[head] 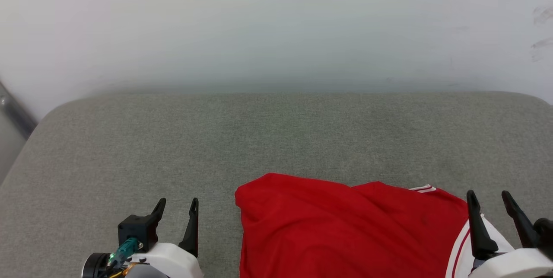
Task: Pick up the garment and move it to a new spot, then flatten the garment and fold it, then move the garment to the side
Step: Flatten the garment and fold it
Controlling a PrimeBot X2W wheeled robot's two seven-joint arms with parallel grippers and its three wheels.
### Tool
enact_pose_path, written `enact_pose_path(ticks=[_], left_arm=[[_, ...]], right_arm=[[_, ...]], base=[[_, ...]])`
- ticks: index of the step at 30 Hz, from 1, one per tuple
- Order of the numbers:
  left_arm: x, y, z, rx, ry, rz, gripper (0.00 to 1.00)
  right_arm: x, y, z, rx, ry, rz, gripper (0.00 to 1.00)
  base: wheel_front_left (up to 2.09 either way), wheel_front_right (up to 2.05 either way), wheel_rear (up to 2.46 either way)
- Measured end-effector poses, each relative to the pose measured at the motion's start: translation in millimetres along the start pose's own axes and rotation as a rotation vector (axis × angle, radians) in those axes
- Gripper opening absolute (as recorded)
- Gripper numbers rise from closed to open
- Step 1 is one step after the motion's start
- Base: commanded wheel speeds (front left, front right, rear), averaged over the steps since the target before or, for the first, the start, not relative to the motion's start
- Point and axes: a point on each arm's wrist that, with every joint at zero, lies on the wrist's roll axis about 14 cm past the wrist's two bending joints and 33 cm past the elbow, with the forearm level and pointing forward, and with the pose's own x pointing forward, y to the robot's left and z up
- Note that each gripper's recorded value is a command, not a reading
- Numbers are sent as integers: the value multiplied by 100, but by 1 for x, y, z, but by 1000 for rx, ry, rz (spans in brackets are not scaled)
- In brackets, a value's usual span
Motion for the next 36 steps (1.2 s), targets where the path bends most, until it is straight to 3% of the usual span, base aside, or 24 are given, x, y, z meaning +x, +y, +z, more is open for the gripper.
enact_pose_path(ticks=[6, 12, 17, 25, 29, 30, 31, 32, 33, 36], left_arm=[[7, -6, -5, 6, 39, -35, 100], [43, -43, 14, 45, 70, -206, 100], [66, -68, -5, 145, 264, -350, 100], [67, -57, -74, 270, 682, -413, 100], [64, -56, -99, 303, 819, -446, 100], [57, -57, -117, 324, 932, -473, 96], [56, -57, -119, 342, 959, -482, 51], [55, -58, -121, 343, 982, -490, 36], [54, -60, -123, 342, 996, -498, 0], [52, -66, -127, 353, 1005, -523, 0]], right_arm=[[-10, 18, 7, 4, -10, 37, 100], [-8, 27, 13, 5, -18, 57, 100], [-8, 29, 9, 12, 0, 57, 100], [-11, 18, 1, 20, 30, 13, 100], [-8, 14, -3, 29, 38, -4, 100], [-8, 10, -7, 36, 48, -18, 100], [-8, 9, -8, 38, 50, -23, 100], [-8, 8, -9, 39, 51, -27, 100], [-9, 5, -9, 40, 50, -35, 100], [-8, 2, -9, 40, 46, -45, 100]], base=[[0, 0, 0], [0, 0, 0], [0, 0, 0], [0, 0, 0], [0, 0, 0], [0, 0, 0], [0, 0, 0], [0, 0, 0], [0, 0, 0], [0, 0, 0]])
